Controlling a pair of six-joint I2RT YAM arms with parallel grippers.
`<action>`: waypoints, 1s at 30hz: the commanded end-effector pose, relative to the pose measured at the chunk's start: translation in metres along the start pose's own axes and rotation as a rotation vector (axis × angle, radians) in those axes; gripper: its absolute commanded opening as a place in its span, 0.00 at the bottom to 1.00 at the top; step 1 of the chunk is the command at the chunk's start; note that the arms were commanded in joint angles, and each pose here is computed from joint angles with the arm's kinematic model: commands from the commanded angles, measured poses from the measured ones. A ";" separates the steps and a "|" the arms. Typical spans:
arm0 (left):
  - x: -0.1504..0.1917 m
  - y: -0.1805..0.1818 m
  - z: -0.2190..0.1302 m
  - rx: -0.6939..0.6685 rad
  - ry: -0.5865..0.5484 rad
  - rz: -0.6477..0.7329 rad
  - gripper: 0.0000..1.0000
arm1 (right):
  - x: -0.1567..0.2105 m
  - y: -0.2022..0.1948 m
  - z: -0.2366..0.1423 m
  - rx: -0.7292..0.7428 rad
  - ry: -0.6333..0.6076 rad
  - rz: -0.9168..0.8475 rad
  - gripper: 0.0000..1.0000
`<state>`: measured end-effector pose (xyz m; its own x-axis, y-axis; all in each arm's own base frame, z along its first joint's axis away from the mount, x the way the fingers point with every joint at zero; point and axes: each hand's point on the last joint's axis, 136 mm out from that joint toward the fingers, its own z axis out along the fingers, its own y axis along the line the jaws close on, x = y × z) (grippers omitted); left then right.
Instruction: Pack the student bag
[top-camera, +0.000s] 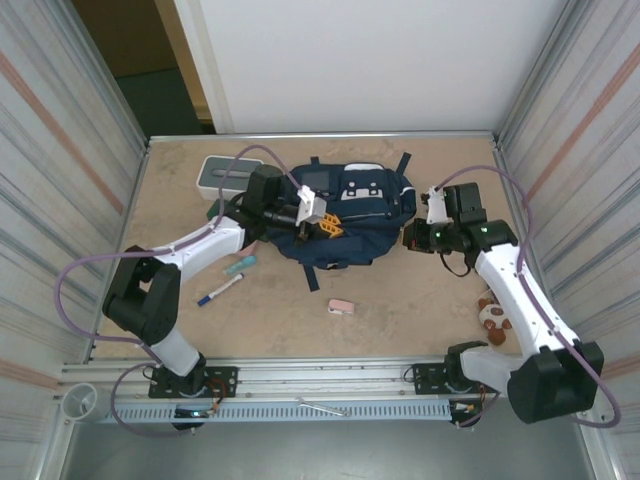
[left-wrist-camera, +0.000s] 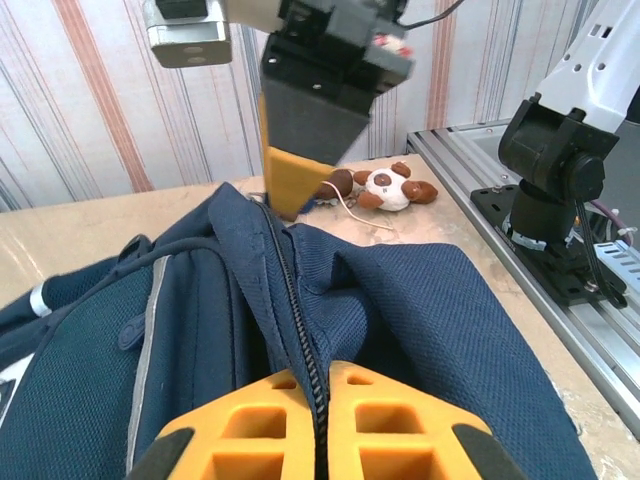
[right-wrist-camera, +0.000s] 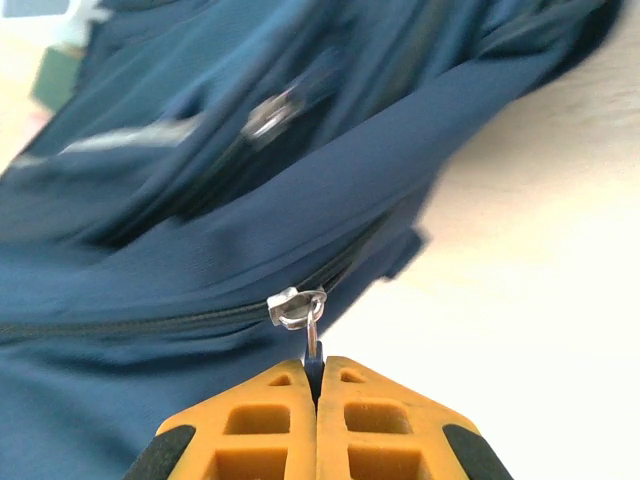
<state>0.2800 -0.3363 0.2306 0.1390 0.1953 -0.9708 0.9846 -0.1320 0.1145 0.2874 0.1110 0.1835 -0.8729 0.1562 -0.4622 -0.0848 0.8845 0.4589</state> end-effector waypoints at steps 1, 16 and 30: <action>-0.022 0.008 -0.030 -0.037 -0.075 0.053 0.00 | -0.010 -0.049 0.008 0.180 -0.025 0.076 0.00; 0.021 0.021 -0.018 -0.125 0.084 -0.089 0.47 | -0.018 0.018 0.009 -0.090 -0.046 -0.044 0.00; 0.019 -0.009 0.053 -0.230 0.328 -0.129 0.70 | -0.020 0.080 -0.015 -0.241 -0.094 -0.100 0.00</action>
<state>0.2490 -0.3854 0.2056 0.0436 0.4226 -0.9053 0.9987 0.0063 0.0510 0.2842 0.1531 0.1917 -0.8697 0.1036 -0.4826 -0.1876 0.8349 0.5175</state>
